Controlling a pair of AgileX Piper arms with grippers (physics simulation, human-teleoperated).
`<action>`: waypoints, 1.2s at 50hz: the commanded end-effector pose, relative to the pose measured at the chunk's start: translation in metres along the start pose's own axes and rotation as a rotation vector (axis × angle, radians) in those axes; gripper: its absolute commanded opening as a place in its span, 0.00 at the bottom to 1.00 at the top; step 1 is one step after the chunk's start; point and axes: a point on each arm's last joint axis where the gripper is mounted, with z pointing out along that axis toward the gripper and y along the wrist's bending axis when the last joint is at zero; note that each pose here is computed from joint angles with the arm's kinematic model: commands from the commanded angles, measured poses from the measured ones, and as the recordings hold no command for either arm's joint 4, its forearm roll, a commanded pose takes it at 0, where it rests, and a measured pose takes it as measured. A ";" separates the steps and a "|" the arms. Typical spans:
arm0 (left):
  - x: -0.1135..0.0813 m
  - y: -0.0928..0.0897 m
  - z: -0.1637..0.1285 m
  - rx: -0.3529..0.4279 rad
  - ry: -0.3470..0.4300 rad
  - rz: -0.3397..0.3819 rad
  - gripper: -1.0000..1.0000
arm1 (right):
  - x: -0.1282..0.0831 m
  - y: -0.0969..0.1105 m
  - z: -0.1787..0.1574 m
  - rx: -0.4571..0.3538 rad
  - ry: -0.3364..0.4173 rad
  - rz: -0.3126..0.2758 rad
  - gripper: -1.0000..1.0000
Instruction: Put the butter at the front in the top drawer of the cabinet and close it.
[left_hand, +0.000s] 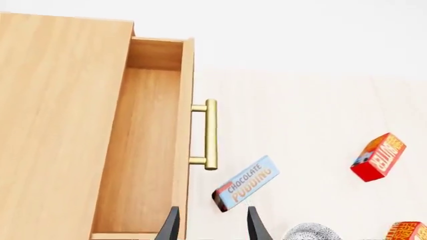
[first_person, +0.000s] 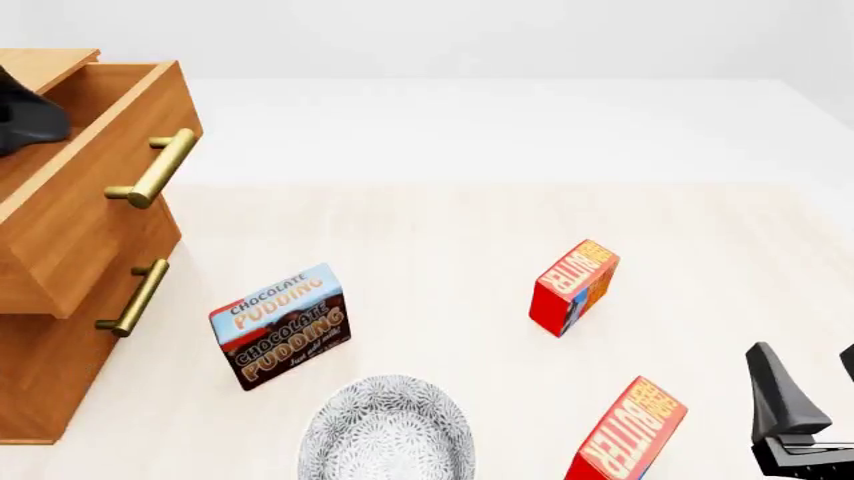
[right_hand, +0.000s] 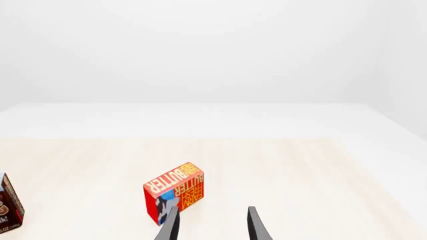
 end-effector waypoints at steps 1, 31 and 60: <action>-0.003 0.001 0.009 -0.012 0.045 -0.009 1.00 | 0.001 0.000 -0.001 0.000 -0.001 0.001 1.00; -0.004 0.011 0.022 -0.057 0.058 -0.038 1.00 | 0.001 0.000 -0.001 0.000 -0.001 0.001 1.00; 0.018 0.020 0.048 -0.092 0.131 -0.089 1.00 | 0.001 0.000 -0.001 0.000 -0.001 0.001 1.00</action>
